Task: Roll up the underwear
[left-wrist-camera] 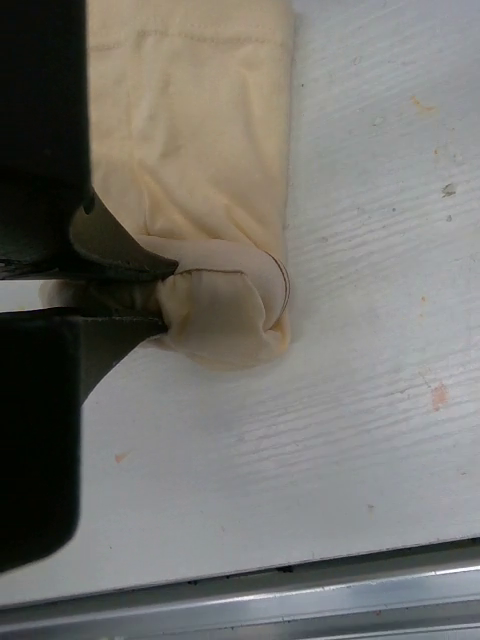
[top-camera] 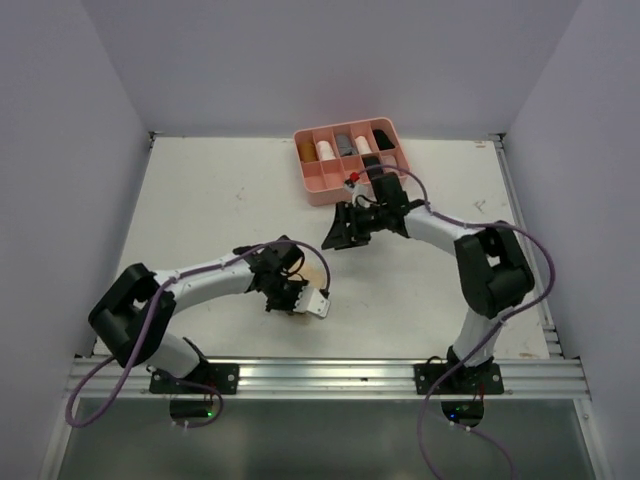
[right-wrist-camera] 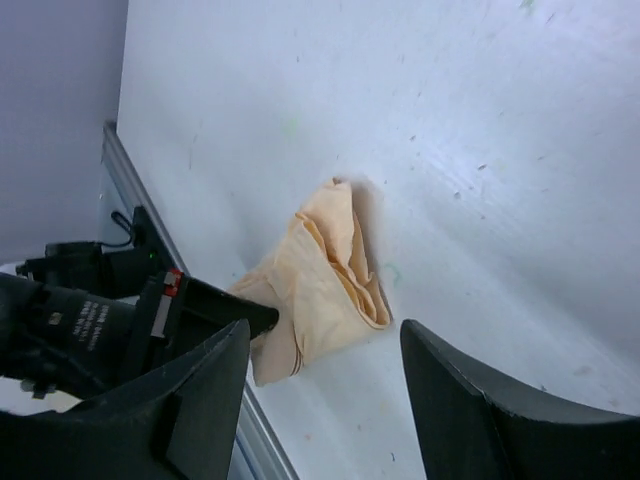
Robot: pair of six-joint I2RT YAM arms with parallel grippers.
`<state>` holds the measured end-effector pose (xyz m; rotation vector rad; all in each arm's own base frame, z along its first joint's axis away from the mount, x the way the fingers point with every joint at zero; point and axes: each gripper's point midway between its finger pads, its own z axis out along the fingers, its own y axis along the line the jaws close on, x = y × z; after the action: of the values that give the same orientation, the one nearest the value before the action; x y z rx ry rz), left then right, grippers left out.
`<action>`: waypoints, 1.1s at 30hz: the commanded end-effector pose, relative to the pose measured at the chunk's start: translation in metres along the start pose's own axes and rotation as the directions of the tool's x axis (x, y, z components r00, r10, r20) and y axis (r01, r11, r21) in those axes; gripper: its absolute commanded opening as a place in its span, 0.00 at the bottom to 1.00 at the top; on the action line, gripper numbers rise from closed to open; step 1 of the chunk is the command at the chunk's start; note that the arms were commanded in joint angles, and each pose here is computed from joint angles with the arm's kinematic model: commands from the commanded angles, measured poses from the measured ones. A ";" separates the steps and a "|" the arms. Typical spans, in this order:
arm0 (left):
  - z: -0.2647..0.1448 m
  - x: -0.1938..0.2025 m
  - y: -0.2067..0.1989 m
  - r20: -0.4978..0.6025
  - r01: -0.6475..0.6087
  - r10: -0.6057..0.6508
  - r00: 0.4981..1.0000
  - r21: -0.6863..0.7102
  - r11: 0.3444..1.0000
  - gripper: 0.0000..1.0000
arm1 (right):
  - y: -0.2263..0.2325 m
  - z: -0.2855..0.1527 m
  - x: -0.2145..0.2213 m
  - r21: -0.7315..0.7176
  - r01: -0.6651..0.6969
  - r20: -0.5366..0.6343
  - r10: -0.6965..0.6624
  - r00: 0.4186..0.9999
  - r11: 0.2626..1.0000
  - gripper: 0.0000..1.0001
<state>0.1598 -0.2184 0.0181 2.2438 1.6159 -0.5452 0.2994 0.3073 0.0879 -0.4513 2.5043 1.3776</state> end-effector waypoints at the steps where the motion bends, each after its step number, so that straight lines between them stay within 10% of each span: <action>1: 0.011 0.046 -0.068 -0.173 0.237 -0.189 0.967 0.316 0.919 0.00 | 0.017 -0.054 -0.022 0.149 0.120 0.099 -0.135 0.986 0.982 0.66; 6: 0.008 0.047 -0.033 -0.178 0.371 -0.327 0.928 0.379 0.848 0.00 | 0.038 -0.110 -0.013 0.303 0.225 0.138 -0.276 0.951 0.926 0.84; 16: 0.034 0.074 -0.001 -0.241 0.507 -0.450 0.860 0.500 0.702 0.07 | 0.086 -0.146 0.033 0.375 0.410 0.127 -0.484 0.866 0.832 0.80; 22: 0.045 0.078 0.001 -0.268 0.541 -0.475 0.838 0.525 0.657 0.06 | 0.099 -0.082 0.070 0.342 0.639 -0.129 -0.639 0.758 0.689 0.78; 26: 0.047 0.080 0.003 -0.260 0.554 -0.498 0.827 0.523 0.647 0.08 | 0.111 -0.030 0.089 0.277 0.808 -0.232 -0.779 0.582 0.520 0.75; 33: 0.052 0.081 0.007 -0.244 0.572 -0.531 0.811 0.517 0.636 0.10 | 0.123 0.043 0.129 0.163 0.908 -0.264 -0.869 0.418 0.387 0.69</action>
<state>0.1429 -0.2022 0.0191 1.7405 2.6590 -1.7392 0.1272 0.3536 0.1020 -1.5960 2.0221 0.5221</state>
